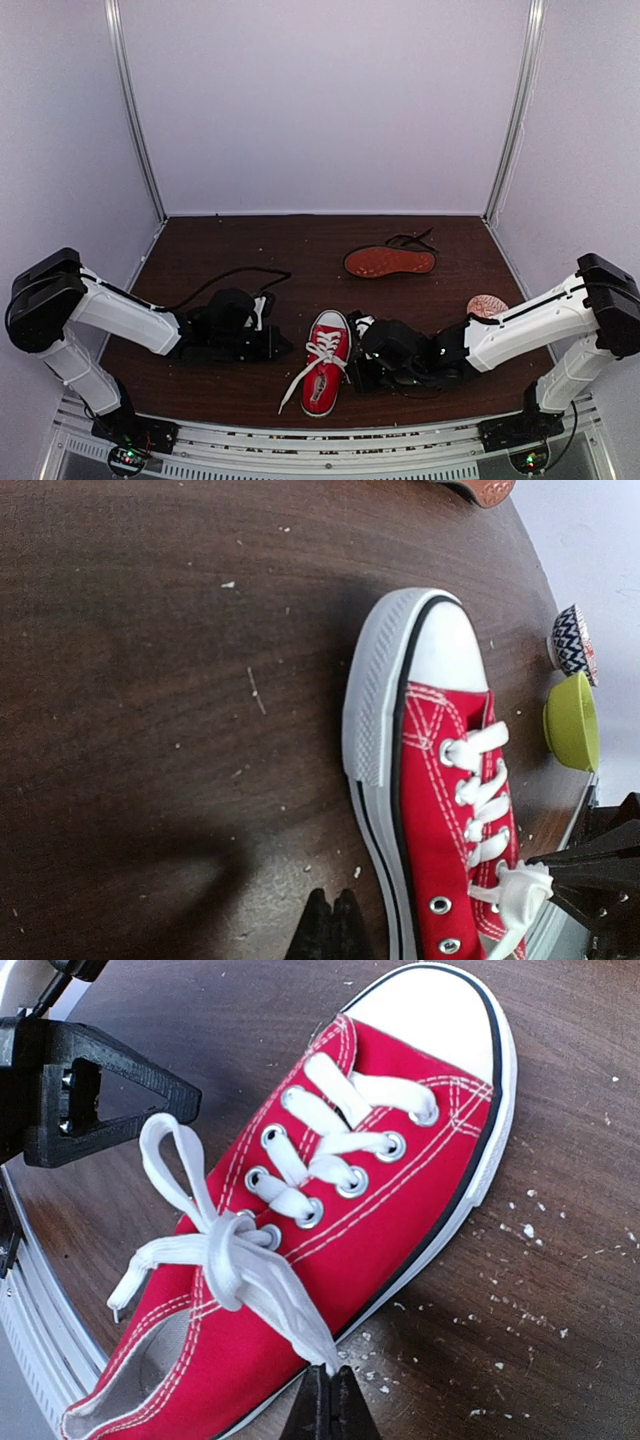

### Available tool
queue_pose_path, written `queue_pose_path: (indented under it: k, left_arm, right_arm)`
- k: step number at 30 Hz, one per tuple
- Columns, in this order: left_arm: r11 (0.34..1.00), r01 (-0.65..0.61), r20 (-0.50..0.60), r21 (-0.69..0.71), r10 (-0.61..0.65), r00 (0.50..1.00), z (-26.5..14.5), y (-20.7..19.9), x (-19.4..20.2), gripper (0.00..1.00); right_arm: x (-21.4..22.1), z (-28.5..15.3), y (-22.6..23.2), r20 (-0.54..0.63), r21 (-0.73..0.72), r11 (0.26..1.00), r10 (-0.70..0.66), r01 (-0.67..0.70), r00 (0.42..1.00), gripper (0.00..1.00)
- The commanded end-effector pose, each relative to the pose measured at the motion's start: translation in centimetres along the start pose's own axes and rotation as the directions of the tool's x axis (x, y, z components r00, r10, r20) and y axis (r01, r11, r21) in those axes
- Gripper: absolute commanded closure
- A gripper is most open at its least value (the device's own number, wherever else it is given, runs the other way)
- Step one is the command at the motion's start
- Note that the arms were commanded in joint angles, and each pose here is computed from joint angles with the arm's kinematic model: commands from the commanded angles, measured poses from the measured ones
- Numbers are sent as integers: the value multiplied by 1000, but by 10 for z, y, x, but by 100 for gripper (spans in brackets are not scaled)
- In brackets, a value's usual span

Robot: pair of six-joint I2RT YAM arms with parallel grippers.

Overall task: Tie the shoes
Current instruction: Tie the loops with the shoelace on the shoe, then pull the loops with the shoelace from the shoe.

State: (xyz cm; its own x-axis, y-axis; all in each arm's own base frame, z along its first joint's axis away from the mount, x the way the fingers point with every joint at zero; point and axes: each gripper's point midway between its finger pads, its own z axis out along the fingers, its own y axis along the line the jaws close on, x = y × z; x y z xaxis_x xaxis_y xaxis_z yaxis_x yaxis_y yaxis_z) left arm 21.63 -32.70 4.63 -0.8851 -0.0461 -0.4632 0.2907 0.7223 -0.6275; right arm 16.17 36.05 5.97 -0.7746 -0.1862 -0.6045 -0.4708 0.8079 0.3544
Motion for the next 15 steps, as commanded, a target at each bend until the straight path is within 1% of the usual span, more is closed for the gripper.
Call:
queue_pose_path:
  k: [1, 2, 6, 7, 8, 10, 15]
  left_arm:
    - [994, -30, 50, 101, 25, 998, -8, -20, -12, 100]
    - [988, -52, 57, 144, 44, 997, -10, -29, -14, 99]
    - [946, -117, 91, 303, 93, 991, -20, -64, -20, 59]
    - [927, -131, 95, 351, 104, 990, -23, -73, -20, 50]
    - [915, -131, 91, 381, 104, 990, -23, -79, -19, 45]
    - [904, -124, 81, 409, 99, 992, -20, -83, -17, 43]
    - [905, -107, 53, 411, 94, 994, -9, -82, -13, 43]
  right_arm:
    - [1, -3, 7, -6, -48, 999, 18, -19, 1000, 100]
    - [0, -2, 9, -7, -54, 998, 19, -19, 1000, 100]
    - [-1, 0, 13, -11, -65, 998, 17, -18, 1000, 100]
    - [-2, 0, 14, -11, -67, 998, 17, -18, 1000, 100]
    - [-3, 1, 15, -10, -68, 997, 18, -19, 1000, 100]
    - [-3, 2, 16, -13, -70, 997, 18, -19, 1000, 100]
    - [-3, 2, 16, -14, -69, 997, 17, -18, 1000, 100]
